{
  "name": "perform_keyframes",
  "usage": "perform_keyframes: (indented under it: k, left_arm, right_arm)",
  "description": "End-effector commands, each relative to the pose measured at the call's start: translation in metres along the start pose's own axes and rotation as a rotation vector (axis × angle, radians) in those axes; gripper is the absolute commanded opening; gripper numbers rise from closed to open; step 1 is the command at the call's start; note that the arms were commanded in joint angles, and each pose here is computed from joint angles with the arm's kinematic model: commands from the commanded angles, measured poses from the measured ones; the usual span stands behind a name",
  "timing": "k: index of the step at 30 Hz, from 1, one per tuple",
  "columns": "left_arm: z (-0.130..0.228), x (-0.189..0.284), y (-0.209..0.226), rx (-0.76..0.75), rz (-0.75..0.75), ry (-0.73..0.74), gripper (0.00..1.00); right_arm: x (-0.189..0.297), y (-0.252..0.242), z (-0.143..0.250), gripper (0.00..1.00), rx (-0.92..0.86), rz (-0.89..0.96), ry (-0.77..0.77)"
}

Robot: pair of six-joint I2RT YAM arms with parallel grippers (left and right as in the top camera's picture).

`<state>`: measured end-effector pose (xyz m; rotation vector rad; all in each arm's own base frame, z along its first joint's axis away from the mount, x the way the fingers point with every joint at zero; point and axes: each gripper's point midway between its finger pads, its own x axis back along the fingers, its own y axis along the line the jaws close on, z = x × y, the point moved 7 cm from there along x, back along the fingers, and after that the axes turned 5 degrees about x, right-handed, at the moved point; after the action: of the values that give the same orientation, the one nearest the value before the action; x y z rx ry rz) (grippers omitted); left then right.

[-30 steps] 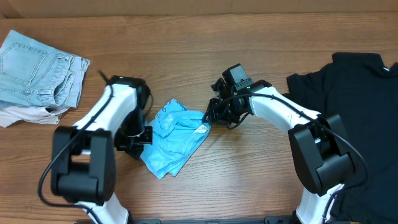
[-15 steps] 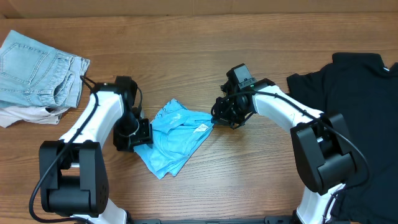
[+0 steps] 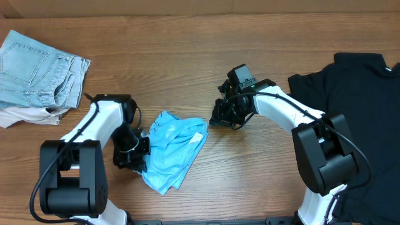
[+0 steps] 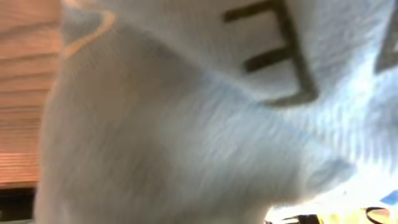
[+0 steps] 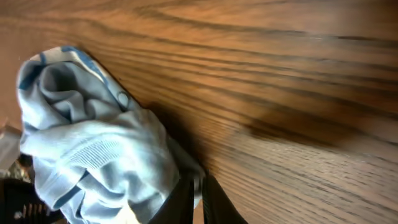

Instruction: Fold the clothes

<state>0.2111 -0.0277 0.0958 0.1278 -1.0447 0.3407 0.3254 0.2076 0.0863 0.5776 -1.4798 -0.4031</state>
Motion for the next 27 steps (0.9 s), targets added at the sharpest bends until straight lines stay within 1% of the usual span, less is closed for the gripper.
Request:
perform_keyframes:
  k: [1, 2, 3, 4, 5, 6, 8, 9, 10, 11, 12, 13, 14, 15, 16, 17, 18, 21, 24, 27]
  left_arm:
    - [-0.007, 0.015, 0.002, -0.016, 0.008, -0.062, 0.04]
    - [-0.007, 0.015, 0.003, -0.009, 0.012, -0.06, 0.04]
    - [-0.007, 0.015, 0.003, -0.006, 0.021, -0.057, 0.04]
    - [-0.007, 0.016, 0.004, -0.002, 0.031, -0.056, 0.12]
    - [-0.008, 0.016, 0.004, -0.002, 0.035, -0.055, 0.33]
    - [-0.007, 0.017, 0.005, 0.002, 0.041, -0.052, 0.42]
    - [-0.008, 0.019, 0.002, -0.021, 0.075, -0.051, 0.42]
    - [-0.009, 0.023, -0.002, -0.054, 0.106, -0.06, 0.46]
    - [-0.011, 0.027, -0.003, -0.062, 0.12, -0.073, 0.56]
    - [-0.014, 0.031, -0.005, -0.067, 0.124, -0.094, 0.8]
    - [-0.017, 0.032, -0.006, -0.071, 0.128, -0.109, 1.0]
    - [-0.019, 0.033, -0.007, -0.075, 0.131, -0.123, 1.0]
    - [-0.02, 0.032, -0.007, -0.076, 0.134, -0.128, 0.95]
    - [-0.021, 0.031, -0.009, -0.078, 0.15, -0.128, 0.87]
    - [-0.02, 0.029, -0.011, -0.081, 0.18, -0.121, 0.67]
    - [-0.019, 0.026, -0.014, -0.085, 0.209, -0.111, 0.31]
    - [-0.019, 0.023, -0.016, -0.088, 0.227, -0.106, 0.04]
    - [-0.019, 0.006, -0.018, -0.083, 0.235, -0.102, 0.04]
    - [-0.023, -0.017, -0.017, -0.008, 0.244, -0.121, 0.04]
    - [-0.038, -0.037, -0.01, 0.086, 0.234, -0.211, 0.04]
  right_arm:
    - [0.004, 0.007, -0.002, 0.1, 0.064, -0.037, -0.007]
    - [0.004, 0.007, -0.001, 0.1, 0.059, -0.036, -0.004]
    - [0.004, 0.007, 0.0, 0.15, 0.053, -0.039, 0.001]
    - [0.005, 0.009, 0.001, 0.26, 0.05, -0.053, 0.011]
    - [0.005, 0.01, 0.003, 0.41, 0.046, -0.067, 0.022]
    - [0.005, 0.012, 0.005, 0.46, 0.041, -0.087, 0.037]
    - [0.005, 0.013, 0.008, 0.52, 0.029, -0.103, 0.059]
    - [0.005, 0.013, 0.011, 0.53, 0.021, -0.111, 0.072]
    - [0.005, 0.014, 0.012, 0.53, 0.016, -0.116, 0.081]
    - [0.005, 0.013, 0.013, 0.54, 0.013, -0.116, 0.085]
    - [0.005, 0.013, 0.013, 0.54, 0.013, -0.115, 0.086]
    - [0.005, 0.013, 0.013, 0.54, 0.013, -0.115, 0.086]
    - [0.005, 0.013, 0.013, 0.54, 0.013, -0.115, 0.084]
    - [0.005, 0.013, 0.013, 0.54, 0.013, -0.115, 0.084]
    - [0.005, 0.013, 0.013, 0.54, 0.013, -0.115, 0.085]
    - [0.005, 0.013, 0.013, 0.54, 0.013, -0.115, 0.085]
    - [0.005, 0.013, 0.013, 0.54, 0.013, -0.115, 0.084]
    - [0.005, 0.013, 0.011, 0.54, 0.019, -0.113, 0.077]
    - [0.005, 0.014, 0.01, 0.54, 0.023, -0.115, 0.072]
    - [0.005, 0.014, 0.01, 0.54, 0.026, -0.117, 0.069]
